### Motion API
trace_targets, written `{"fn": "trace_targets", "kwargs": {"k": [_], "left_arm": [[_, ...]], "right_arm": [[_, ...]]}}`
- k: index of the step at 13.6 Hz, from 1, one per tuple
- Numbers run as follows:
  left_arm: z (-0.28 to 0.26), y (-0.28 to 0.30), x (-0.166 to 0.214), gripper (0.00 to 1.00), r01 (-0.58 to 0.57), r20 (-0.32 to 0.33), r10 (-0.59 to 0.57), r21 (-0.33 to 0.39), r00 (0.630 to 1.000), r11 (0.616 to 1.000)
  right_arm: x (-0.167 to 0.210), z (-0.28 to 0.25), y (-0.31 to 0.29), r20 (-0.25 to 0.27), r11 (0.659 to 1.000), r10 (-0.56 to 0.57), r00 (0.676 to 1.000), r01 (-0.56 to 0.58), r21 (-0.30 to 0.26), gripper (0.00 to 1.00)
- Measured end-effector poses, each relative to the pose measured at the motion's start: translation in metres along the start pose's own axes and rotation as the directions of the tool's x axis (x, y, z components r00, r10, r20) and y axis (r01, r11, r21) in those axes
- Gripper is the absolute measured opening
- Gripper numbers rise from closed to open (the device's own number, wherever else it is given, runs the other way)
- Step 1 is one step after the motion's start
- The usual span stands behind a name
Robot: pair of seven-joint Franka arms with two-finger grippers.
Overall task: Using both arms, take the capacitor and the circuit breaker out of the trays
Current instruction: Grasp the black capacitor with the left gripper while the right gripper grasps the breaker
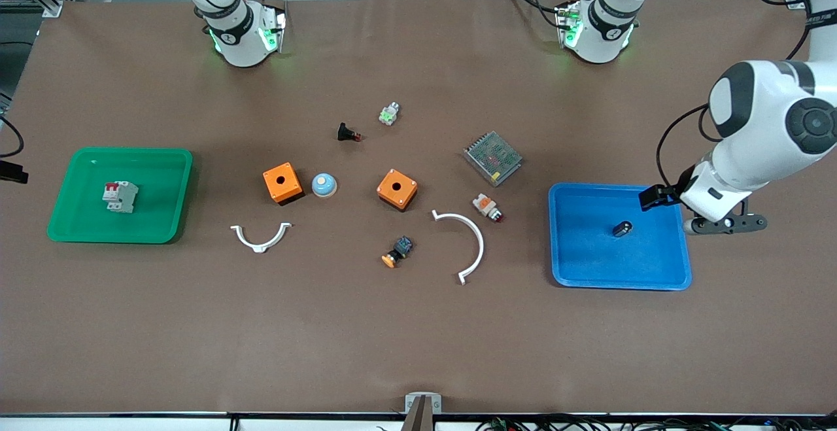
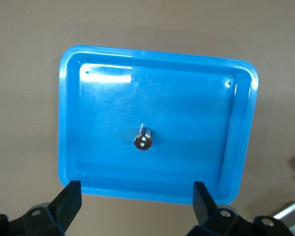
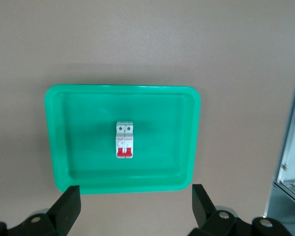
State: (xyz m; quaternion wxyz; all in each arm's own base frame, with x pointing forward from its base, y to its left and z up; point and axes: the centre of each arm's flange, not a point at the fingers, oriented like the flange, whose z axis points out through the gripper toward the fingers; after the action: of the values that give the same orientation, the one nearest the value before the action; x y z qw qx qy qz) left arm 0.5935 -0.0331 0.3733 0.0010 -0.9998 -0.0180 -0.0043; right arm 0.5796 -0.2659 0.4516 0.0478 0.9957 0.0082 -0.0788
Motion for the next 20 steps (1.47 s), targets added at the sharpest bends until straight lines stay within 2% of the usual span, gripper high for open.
{"fn": "trace_targets", "kwargs": {"k": [3, 6, 8, 9, 10, 17, 18, 19, 20], "left_arm": [[0.048, 0.003, 0.001, 1.00, -0.045, -0.024, 0.046, 0.030, 0.999, 0.999], [0.098, 0.004, 0.003, 0.99, -0.048, -0.025, 0.048, 0.012, 0.999, 0.999], [0.127, 0.000, 0.003, 0.86, -0.039, -0.009, 0.039, 0.002, 0.999, 0.999], [0.138, -0.002, 0.002, 0.86, -0.036, -0.004, 0.036, -0.002, 0.999, 0.999], [0.147, -0.002, 0.002, 0.78, -0.034, 0.000, 0.034, -0.005, 0.999, 0.999], [0.168, -0.003, 0.000, 0.63, -0.031, 0.016, 0.031, -0.012, 0.999, 0.999], [0.170, -0.003, 0.000, 0.63, -0.031, 0.018, 0.031, -0.012, 0.999, 0.999], [0.171, -0.003, -0.001, 0.56, -0.031, 0.020, 0.031, -0.013, 0.999, 0.999], [0.172, -0.003, -0.001, 0.56, -0.031, 0.023, 0.031, -0.013, 0.999, 0.999]], "right_arm": [[-0.005, 0.070, 0.013, -0.020, 0.998, -0.051, 0.998, 0.052, 0.022, 1.00], [-0.015, 0.120, 0.003, -0.017, 0.997, -0.054, 0.998, 0.055, 0.053, 1.00], [-0.021, 0.150, -0.005, -0.054, 0.996, -0.030, 0.998, 0.035, 0.082, 1.00], [-0.025, 0.164, -0.010, -0.064, 0.996, -0.023, 0.998, 0.028, 0.088, 1.00], [-0.029, 0.176, -0.013, -0.066, 0.996, -0.021, 0.998, 0.027, 0.090, 1.00], [-0.037, 0.233, -0.025, -0.007, 0.993, -0.028, 1.000, 0.029, 0.118, 0.99], [-0.036, 0.236, -0.025, -0.010, 0.993, -0.028, 1.000, 0.029, 0.115, 0.96], [-0.035, 0.239, -0.025, -0.014, 0.993, -0.027, 1.000, 0.028, 0.113, 0.87], [-0.035, 0.240, -0.025, -0.015, 0.993, -0.026, 1.000, 0.027, 0.113, 0.87]]}}
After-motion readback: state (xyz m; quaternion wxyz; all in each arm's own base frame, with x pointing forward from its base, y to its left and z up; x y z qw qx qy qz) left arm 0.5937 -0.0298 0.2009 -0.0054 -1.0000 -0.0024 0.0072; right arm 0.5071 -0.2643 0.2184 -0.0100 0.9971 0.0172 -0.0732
